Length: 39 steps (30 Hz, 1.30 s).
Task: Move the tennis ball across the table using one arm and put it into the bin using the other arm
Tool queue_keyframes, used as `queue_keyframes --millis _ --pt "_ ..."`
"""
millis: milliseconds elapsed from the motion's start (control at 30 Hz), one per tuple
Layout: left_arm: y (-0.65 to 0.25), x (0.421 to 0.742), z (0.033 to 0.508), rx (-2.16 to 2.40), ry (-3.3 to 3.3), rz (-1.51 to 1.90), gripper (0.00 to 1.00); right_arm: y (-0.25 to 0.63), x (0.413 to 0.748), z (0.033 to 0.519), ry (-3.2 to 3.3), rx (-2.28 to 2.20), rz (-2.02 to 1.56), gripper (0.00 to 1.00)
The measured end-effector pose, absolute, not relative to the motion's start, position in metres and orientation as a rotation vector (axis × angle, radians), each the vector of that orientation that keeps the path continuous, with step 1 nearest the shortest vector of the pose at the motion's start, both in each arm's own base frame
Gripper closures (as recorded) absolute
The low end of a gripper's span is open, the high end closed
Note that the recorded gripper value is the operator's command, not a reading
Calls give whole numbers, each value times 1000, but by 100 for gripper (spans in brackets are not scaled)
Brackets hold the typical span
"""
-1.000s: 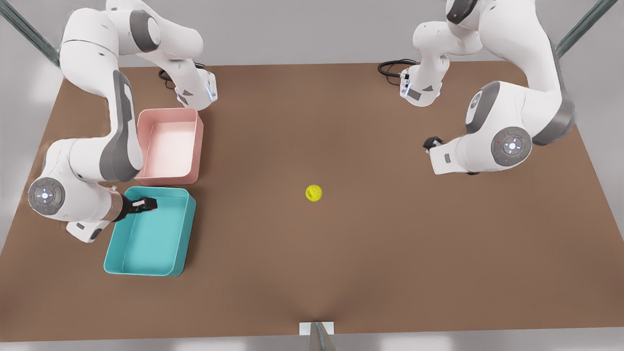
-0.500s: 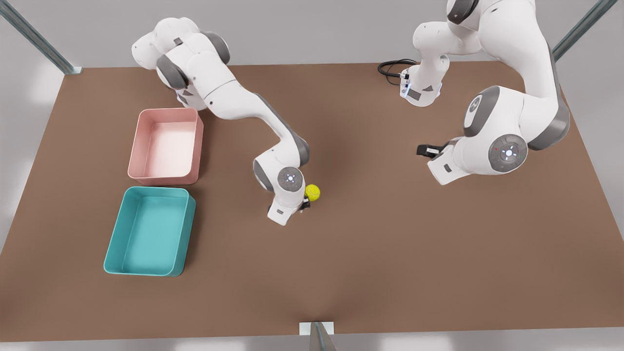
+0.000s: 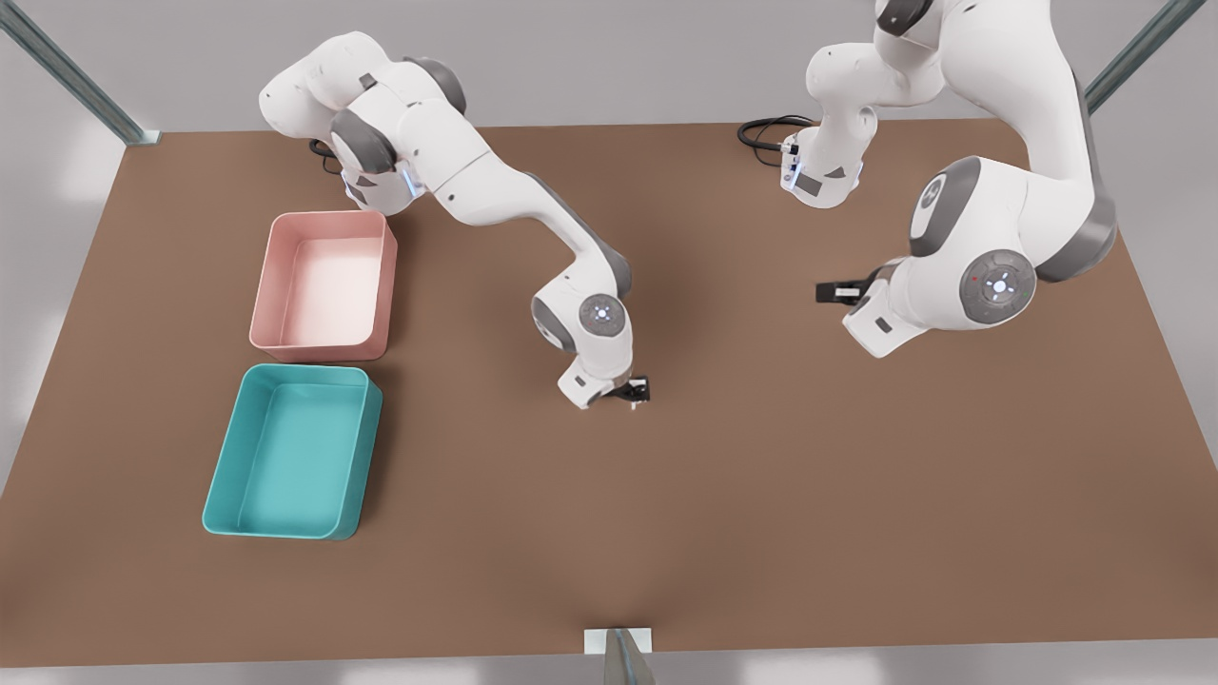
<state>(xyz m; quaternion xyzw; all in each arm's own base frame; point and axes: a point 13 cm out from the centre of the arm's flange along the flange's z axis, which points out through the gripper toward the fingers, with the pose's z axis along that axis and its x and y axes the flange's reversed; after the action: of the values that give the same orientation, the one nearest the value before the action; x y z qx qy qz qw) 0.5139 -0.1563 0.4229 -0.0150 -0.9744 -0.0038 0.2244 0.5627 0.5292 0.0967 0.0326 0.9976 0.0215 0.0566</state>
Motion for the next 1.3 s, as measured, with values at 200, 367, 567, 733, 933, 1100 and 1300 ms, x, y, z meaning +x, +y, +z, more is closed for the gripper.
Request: queue_keyframes --millis 200,367,567,733,933,1100,1300 --pt "-155 518 419 11 -2699 -24 0 533 535 86 3056 193 80 0" --pt "-151 523 416 53 -2704 -24 0 534 526 77 3064 254 77 0" --pt "-149 526 420 85 -2719 -21 0 525 516 59 3078 321 41 0" --pt "-150 528 418 102 -2722 -22 0 524 508 42 3086 350 23 0" --pt "-148 529 419 120 -2726 -23 0 528 507 35 3077 378 37 0" --pt "-148 530 417 129 -2724 -24 0 529 507 35 3070 401 48 18" --pt "-149 530 417 136 -2724 -25 0 534 503 36 3074 414 68 20"
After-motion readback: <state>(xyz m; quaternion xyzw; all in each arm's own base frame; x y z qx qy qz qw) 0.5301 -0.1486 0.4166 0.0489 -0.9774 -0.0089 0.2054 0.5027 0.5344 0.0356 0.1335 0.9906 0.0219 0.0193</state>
